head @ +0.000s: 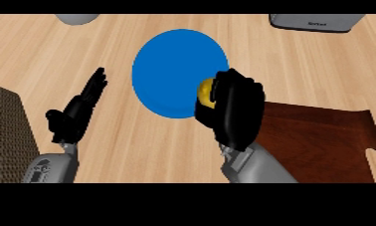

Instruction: Pick the lemon from the tray and place it in the plate

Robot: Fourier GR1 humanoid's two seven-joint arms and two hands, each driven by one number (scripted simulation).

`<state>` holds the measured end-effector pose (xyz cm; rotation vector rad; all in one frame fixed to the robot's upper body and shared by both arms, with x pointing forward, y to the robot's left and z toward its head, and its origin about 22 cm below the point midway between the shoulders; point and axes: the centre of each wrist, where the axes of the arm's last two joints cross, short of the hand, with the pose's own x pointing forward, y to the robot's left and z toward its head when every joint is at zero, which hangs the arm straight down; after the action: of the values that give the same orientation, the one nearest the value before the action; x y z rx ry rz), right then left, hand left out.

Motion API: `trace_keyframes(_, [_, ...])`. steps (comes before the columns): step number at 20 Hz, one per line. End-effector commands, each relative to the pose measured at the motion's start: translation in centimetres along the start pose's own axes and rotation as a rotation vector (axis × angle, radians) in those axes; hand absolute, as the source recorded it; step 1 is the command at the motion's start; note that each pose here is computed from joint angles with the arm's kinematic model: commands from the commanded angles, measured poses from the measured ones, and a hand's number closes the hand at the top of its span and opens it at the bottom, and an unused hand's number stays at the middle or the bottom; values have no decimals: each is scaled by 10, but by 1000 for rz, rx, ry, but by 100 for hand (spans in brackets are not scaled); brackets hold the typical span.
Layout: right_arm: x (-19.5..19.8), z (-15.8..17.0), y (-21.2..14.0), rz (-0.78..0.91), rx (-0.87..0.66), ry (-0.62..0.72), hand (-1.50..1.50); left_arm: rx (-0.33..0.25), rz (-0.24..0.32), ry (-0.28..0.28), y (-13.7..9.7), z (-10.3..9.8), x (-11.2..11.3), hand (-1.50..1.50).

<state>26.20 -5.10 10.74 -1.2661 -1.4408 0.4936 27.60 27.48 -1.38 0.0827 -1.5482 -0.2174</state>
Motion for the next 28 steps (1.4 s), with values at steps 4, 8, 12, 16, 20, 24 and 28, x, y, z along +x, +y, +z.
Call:
trace_keyframes(4, [9,-48,25,-125,-44,292,-150,-20,2,-28,-5,-4,5,0])
trace_keyframes(8, [11,-64,32,-182,4,367,-150,-15,-13,-15,-6,-9,8,0])
trace_keyframes(12, [16,-75,30,-331,-88,343,-150,-19,-5,-14,0,-10,8,0])
trace_keyframes(16, [12,-79,27,-503,-210,329,-150,-13,14,6,-11,-5,2,0])
trace_keyframes(20, [-2,-69,26,-685,-246,367,-150,34,9,22,6,3,-7,0])
trace_keyframes(24, [-24,-39,44,-786,-277,369,-150,68,6,34,9,10,-14,0])
trace_keyframes(28, [-54,8,59,-766,-277,337,-150,88,3,47,17,17,-19,0])
